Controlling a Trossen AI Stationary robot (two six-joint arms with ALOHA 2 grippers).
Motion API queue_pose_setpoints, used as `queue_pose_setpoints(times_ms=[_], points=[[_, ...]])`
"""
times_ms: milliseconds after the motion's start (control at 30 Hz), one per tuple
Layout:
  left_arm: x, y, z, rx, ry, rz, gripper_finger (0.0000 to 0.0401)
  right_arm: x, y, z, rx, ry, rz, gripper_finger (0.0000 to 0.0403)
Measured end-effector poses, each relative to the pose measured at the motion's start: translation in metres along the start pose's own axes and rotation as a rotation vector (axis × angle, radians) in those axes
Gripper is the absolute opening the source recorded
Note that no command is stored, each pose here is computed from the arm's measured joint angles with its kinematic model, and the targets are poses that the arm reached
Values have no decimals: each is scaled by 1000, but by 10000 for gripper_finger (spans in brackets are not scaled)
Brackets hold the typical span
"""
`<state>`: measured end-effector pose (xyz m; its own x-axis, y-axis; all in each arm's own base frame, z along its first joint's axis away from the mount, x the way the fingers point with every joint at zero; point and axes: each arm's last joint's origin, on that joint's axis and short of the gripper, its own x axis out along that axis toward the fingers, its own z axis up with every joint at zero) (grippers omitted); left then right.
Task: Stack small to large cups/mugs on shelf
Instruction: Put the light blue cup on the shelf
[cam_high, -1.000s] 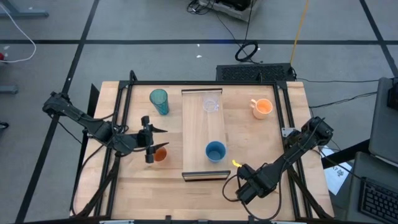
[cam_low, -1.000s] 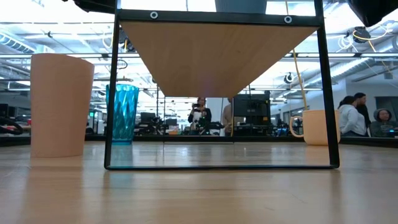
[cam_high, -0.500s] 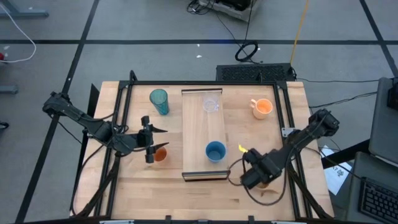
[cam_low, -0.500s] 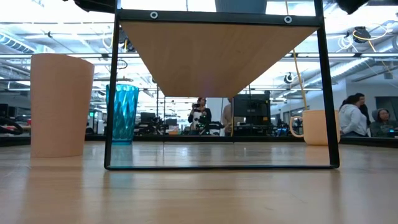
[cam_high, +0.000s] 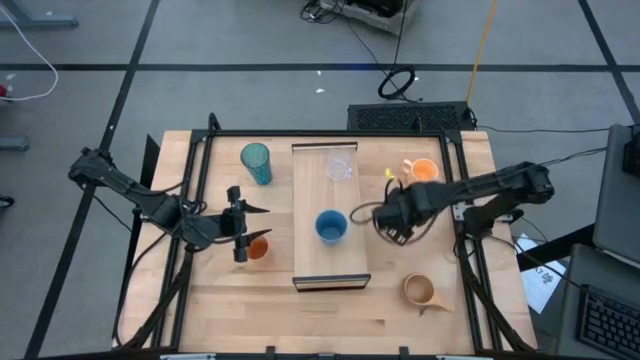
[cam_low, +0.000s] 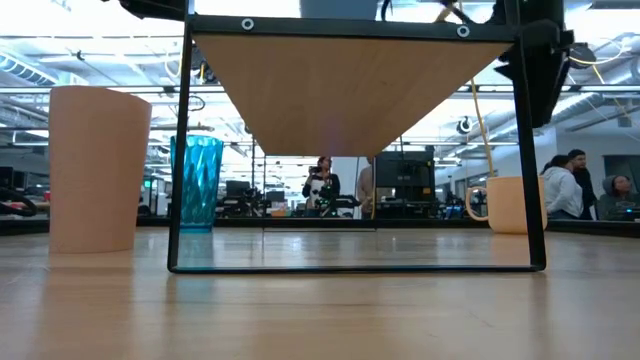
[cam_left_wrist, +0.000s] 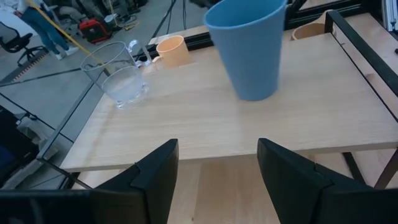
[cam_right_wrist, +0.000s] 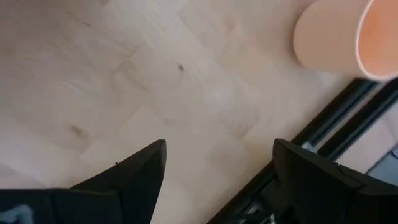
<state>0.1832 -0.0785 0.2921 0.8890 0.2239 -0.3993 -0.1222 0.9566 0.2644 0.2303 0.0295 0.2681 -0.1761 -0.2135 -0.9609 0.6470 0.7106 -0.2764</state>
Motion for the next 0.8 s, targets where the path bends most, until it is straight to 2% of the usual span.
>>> queue_pose_setpoints(times_ms=[200,367,600,800], points=[[0,-1,0,2,1,-24,223,7,-39,23,5,-22,69,285],[0,-1,0,-3,1,-24,223,6,-59,30,-13,-32,88,285],[0,-1,0,-6,1,-25,223,14,-81,43,14,-14,24,285],[1,0,2,-16,-15,-10,223,27,-95,60,18,25,17,285]])
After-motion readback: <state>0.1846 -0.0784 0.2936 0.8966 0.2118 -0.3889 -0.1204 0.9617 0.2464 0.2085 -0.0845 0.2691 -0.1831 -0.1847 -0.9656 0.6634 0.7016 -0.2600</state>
